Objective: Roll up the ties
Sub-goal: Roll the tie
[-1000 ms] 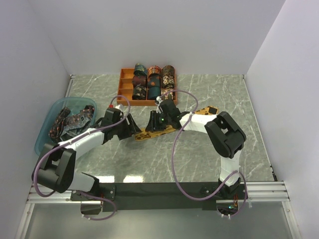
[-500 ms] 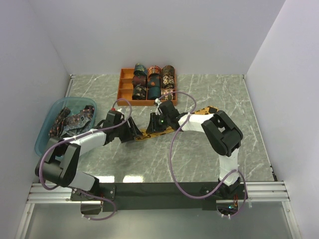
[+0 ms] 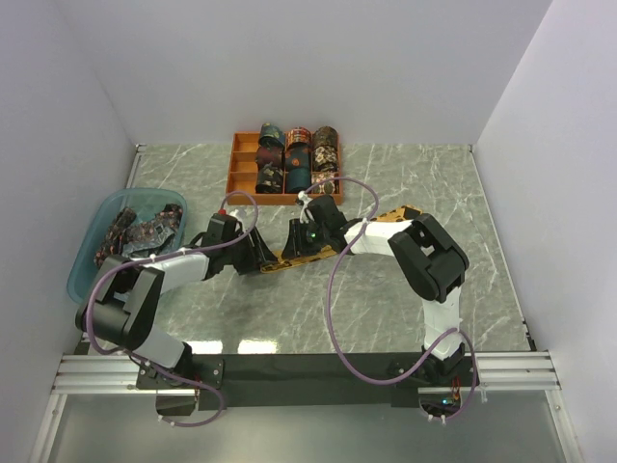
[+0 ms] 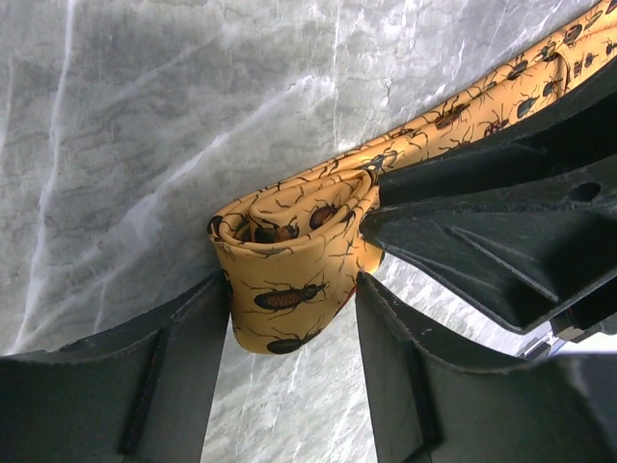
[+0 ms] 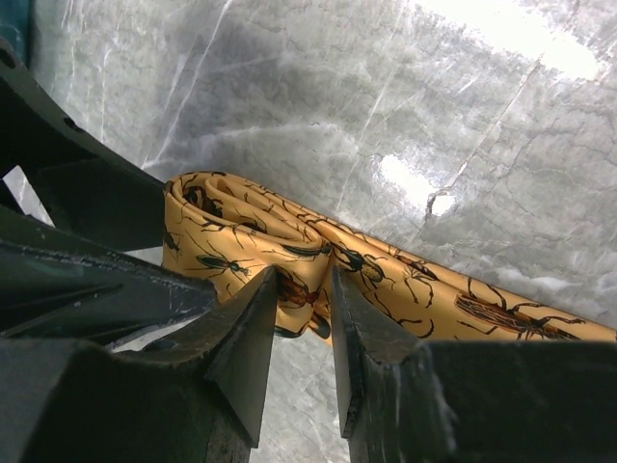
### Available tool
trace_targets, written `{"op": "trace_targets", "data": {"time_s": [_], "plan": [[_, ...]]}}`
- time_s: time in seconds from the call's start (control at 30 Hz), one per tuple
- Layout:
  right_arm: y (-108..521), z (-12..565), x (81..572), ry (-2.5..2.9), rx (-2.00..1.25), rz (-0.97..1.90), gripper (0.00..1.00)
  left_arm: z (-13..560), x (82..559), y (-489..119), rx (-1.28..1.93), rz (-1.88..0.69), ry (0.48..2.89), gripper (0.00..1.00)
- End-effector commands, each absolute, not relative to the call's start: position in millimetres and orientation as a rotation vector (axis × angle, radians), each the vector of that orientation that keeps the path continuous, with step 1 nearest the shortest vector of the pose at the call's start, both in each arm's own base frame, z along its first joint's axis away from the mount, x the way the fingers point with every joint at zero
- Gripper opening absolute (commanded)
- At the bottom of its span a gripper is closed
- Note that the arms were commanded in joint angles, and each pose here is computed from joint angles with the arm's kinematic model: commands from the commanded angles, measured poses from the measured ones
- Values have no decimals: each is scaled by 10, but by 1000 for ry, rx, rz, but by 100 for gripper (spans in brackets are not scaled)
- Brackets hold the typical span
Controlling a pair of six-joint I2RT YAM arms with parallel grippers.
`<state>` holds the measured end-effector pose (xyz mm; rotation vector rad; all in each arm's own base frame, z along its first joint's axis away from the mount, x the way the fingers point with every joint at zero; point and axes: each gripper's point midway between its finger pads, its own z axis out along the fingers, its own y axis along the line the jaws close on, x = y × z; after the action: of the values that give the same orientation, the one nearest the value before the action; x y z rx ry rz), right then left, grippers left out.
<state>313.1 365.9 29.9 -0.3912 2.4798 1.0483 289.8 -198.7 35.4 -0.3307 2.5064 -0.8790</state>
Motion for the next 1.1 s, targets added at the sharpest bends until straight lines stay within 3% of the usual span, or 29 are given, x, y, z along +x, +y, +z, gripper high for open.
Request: {"op": "trace_targets", "data": {"time_s": [0.0,0.43,0.8,1.07], "plan": [[3641,215,3089,2485,-430,1048,36,369,2976,-2028,-301,-897,2482,59],[3682,232,3077,2480,-453,1084,36,228,2955,-2058,-309,-913,2515,49],[3503,527,3181,2427,-404,1005,40,300,2926,-1952,-299,-830,2522,4],[3041,470,3328,2457,-340,760,41,465,2755,-1709,-310,-686,2540,1]]}}
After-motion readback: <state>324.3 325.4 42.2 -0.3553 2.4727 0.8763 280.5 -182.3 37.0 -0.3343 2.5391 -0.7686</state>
